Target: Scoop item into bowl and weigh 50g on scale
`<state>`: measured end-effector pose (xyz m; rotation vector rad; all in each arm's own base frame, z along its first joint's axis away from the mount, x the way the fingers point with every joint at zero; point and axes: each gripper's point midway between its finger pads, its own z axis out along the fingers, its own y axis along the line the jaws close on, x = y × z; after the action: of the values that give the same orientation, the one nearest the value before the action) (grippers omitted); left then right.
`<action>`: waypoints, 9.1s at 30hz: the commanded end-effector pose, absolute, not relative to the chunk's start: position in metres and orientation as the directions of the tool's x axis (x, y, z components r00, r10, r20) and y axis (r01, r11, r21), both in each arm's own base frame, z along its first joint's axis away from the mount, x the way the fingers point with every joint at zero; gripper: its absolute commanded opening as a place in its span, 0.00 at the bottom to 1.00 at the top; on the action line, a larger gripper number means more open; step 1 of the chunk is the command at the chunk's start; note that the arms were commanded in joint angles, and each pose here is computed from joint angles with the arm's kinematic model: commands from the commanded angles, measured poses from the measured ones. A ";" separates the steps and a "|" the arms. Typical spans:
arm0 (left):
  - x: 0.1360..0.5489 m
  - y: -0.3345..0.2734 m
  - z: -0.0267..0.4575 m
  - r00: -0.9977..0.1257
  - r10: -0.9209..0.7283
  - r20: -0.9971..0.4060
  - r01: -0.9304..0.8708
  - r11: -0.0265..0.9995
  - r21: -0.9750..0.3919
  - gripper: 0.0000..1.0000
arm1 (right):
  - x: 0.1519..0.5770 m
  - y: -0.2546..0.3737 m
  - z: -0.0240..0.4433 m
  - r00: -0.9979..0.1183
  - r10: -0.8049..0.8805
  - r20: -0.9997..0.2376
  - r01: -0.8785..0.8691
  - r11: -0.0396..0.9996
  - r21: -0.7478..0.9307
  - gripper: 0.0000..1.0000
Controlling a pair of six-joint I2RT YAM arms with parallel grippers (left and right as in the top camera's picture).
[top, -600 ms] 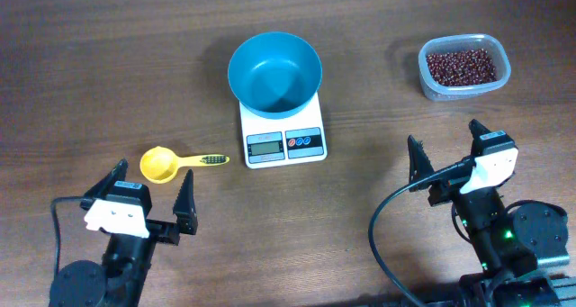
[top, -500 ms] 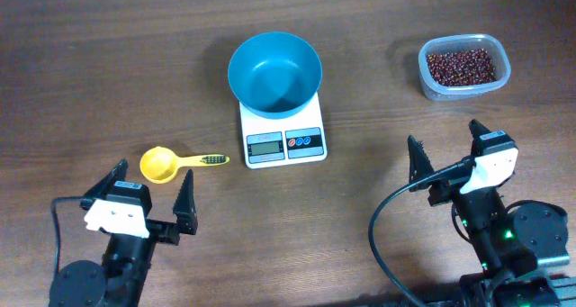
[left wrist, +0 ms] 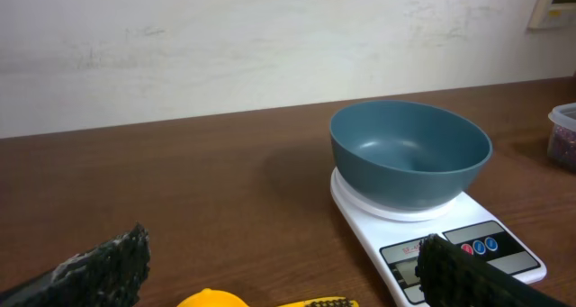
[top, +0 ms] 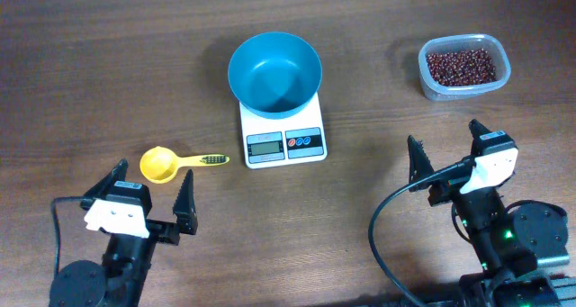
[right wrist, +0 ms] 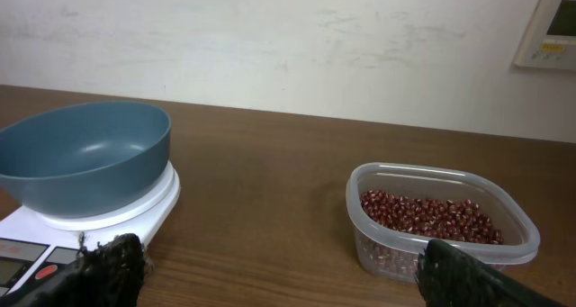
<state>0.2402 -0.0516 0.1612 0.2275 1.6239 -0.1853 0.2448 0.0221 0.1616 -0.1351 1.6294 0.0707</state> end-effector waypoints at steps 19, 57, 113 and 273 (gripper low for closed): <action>0.240 -0.051 0.160 -0.060 0.021 -0.998 0.253 0.967 0.005 0.99 | 0.245 0.024 0.158 -0.062 -0.045 -0.997 -0.135 0.990 -0.036 0.99; 0.178 -0.071 0.215 -0.253 -0.010 -0.967 0.381 0.918 -0.110 0.99 | 0.245 0.024 0.158 -0.062 -0.045 -0.997 -0.135 0.990 -0.036 0.99; 0.174 -0.092 0.243 -0.524 -0.037 -0.851 0.417 0.860 -0.294 0.99 | 0.245 0.024 0.158 -0.062 -0.045 -0.997 -0.135 0.990 -0.036 0.99; 0.277 0.007 0.009 -0.546 -0.803 -0.238 -0.827 0.562 -0.001 0.31 | 0.245 0.024 0.158 -0.062 -0.045 -0.997 -0.135 0.990 -0.036 0.99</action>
<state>0.2785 0.0025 0.0112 -1.3747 2.5925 0.1140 0.2448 0.0225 0.1616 -0.1370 1.6293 0.0712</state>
